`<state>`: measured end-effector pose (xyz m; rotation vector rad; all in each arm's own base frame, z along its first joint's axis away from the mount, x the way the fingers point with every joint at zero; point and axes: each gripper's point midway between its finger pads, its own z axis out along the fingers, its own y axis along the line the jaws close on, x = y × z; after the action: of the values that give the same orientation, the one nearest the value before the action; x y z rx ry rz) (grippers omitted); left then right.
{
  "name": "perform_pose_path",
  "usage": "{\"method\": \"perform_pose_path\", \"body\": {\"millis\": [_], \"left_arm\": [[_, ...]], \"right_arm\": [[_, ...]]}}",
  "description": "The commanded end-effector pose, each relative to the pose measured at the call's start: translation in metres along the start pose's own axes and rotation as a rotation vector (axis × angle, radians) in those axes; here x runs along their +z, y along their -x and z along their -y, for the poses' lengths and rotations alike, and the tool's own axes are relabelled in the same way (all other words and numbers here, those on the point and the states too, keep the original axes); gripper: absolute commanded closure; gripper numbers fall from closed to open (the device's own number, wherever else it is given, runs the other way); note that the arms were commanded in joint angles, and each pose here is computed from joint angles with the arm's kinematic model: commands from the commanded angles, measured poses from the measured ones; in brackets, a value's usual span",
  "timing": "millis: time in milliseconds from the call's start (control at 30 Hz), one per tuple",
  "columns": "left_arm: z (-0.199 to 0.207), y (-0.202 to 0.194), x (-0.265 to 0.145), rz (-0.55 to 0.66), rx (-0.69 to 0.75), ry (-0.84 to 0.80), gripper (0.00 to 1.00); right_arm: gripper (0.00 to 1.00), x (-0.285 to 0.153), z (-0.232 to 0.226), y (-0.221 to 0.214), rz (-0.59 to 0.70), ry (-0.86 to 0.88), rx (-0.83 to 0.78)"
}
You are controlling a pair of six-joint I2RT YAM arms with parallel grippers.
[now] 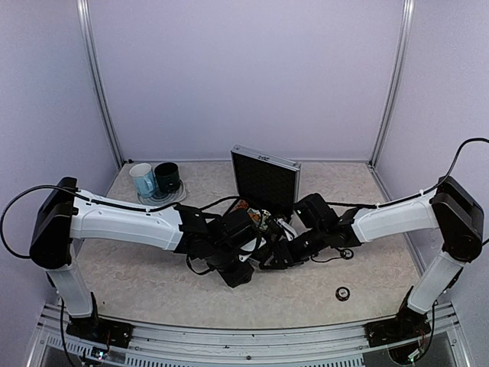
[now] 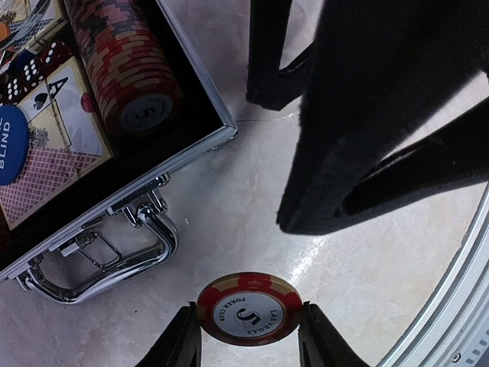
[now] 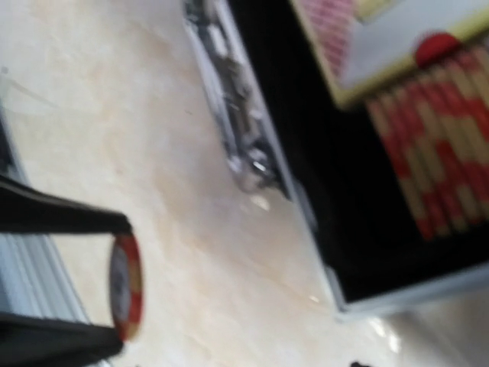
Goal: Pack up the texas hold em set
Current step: Pass from the left arm to the right
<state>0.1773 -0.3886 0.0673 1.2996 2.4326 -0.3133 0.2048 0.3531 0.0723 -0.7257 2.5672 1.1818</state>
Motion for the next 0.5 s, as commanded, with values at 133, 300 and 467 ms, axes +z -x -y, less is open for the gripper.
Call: {"method": "perform_pose_path", "body": {"millis": [133, 300, 467], "left_arm": [[0.003, 0.013, -0.013, 0.062, -0.014, -0.032, 0.59], [0.004, 0.013, -0.012, 0.062, -0.014, -0.035, 0.59], [0.004, 0.014, -0.012, 0.065, -0.015, -0.035, 0.59]], "right_arm": [[0.44, 0.007, -0.014, 0.011, 0.021, 0.116, 0.017], [0.48, 0.012, -0.022, 0.012, 0.009, 0.183, 0.022], [0.52, 0.015, -0.027, 0.010, -0.002, 0.222, 0.026]]}}
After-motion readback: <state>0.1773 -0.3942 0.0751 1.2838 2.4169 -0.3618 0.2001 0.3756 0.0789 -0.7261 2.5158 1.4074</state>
